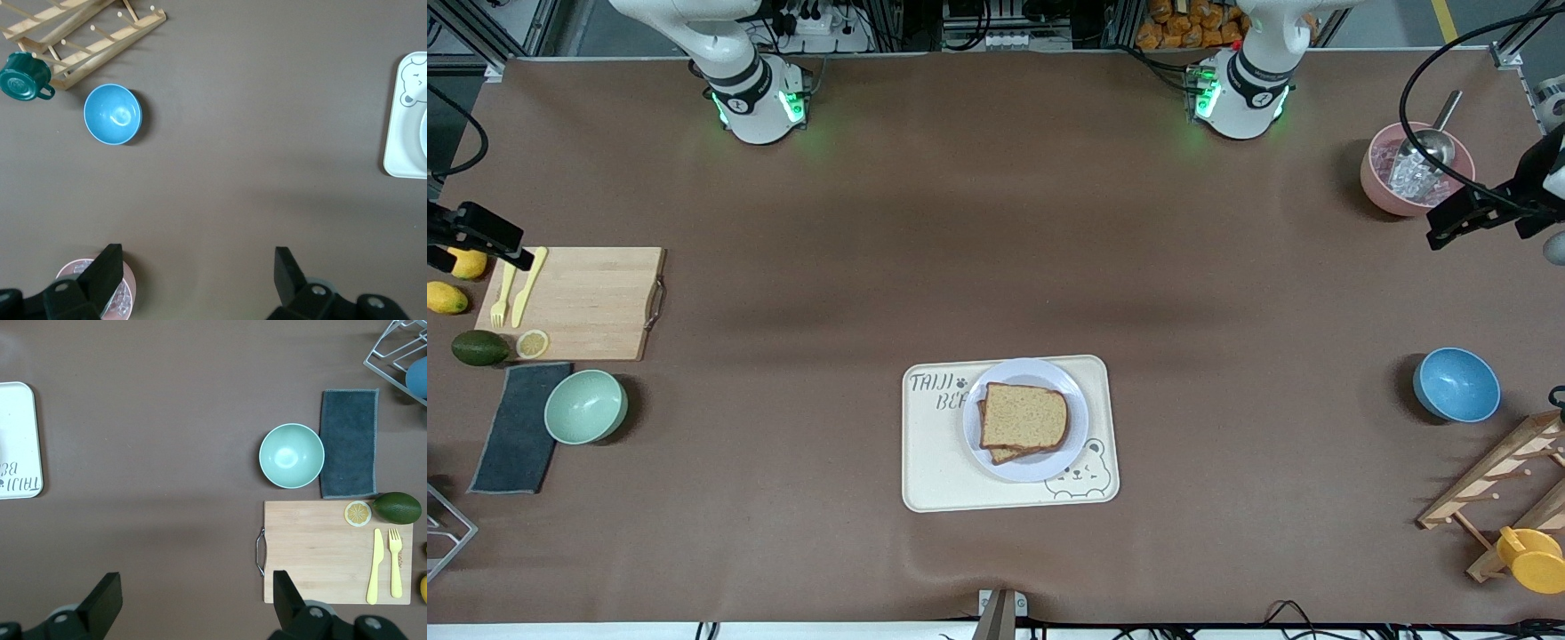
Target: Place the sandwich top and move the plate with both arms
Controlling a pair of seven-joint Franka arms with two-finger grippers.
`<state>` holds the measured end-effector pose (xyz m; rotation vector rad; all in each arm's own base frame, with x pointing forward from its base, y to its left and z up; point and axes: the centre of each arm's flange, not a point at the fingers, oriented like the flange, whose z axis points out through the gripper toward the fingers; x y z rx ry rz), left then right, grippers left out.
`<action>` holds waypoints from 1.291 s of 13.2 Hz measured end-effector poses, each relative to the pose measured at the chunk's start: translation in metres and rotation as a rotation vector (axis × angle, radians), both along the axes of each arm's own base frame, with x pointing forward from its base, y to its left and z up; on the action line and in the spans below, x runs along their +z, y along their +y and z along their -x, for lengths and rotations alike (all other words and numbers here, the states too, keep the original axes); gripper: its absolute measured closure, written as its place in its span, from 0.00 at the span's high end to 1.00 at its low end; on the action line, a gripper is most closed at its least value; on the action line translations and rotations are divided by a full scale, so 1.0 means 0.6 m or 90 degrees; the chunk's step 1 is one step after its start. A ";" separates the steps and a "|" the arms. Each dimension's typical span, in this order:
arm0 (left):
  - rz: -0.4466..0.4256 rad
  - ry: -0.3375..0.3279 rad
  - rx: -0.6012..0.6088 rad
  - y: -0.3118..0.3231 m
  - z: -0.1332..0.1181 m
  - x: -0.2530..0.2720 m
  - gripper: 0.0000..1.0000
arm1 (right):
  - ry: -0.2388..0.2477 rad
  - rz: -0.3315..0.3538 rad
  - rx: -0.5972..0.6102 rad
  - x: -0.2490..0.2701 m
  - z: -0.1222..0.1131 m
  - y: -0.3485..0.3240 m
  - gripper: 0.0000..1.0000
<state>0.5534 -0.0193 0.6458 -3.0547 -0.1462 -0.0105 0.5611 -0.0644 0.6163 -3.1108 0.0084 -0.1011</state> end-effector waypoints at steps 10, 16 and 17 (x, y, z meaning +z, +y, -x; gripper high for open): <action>0.008 0.004 -0.033 -0.048 0.032 0.003 1.00 | 0.000 0.000 0.000 0.000 0.000 0.000 1.00; 0.008 0.002 -0.035 -0.045 0.035 0.007 1.00 | 0.000 0.000 0.000 0.000 0.000 0.000 1.00; 0.008 0.003 -0.036 -0.045 0.035 0.006 1.00 | 0.000 0.000 0.000 0.000 0.000 -0.001 1.00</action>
